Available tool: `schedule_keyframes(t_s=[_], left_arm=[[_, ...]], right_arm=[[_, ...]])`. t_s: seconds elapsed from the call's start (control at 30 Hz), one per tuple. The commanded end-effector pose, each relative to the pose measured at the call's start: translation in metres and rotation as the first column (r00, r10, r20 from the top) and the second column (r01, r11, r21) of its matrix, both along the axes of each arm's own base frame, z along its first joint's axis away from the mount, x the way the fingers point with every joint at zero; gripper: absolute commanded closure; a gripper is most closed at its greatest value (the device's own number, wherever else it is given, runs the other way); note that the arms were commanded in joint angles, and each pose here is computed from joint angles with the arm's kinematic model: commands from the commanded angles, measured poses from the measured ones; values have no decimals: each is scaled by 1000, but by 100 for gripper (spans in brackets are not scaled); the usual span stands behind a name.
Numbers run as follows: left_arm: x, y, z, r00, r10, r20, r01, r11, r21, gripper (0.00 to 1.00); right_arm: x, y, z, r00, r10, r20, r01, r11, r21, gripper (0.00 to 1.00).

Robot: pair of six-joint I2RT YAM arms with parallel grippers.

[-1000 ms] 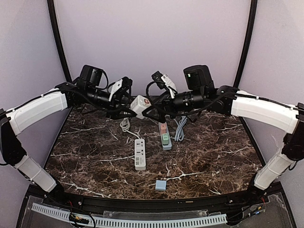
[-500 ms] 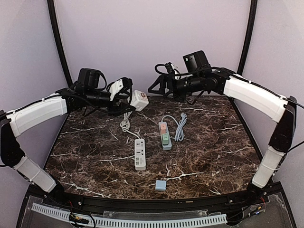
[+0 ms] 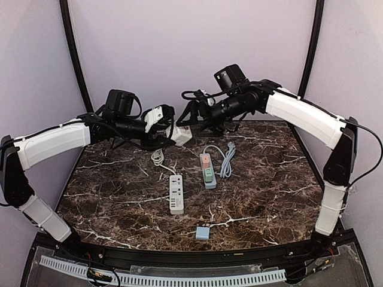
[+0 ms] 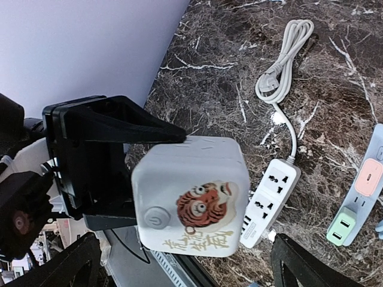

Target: Insert the plug

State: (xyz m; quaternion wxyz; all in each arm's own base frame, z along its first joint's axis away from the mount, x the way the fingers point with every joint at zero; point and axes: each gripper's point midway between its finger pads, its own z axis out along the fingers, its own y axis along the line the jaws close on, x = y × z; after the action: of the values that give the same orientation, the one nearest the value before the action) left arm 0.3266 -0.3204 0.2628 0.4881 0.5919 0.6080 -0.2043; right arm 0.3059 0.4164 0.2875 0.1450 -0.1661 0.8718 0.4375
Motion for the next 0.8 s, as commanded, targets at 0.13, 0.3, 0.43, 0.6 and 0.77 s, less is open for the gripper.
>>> schedule_keyframes(t_s=[0.13,0.3,0.43,0.6,0.77], left_arm=[[-11,-8,5,999,-45,11,45,999,-1,99],[-16,-10,3,998,-61,12,61,998,14,99],[-20,-11,-1,997,-81,3,81,996,26,99],[-23,-12,-5,996,-89,-9,89,995,35,99],[-21,-13,-8,997,-75,-17,76,996,41,99]], right_arm=[[-14,15,-14,997,47,-54,-49,998,-35,1],[-13,17,-20,997,44,-66,-48,997,-60,3],[-14,20,-21,996,53,-65,-58,996,-64,10],[-15,22,-22,996,62,-69,-66,996,-64,19],[-16,24,-25,995,64,-76,-69,995,-67,22]])
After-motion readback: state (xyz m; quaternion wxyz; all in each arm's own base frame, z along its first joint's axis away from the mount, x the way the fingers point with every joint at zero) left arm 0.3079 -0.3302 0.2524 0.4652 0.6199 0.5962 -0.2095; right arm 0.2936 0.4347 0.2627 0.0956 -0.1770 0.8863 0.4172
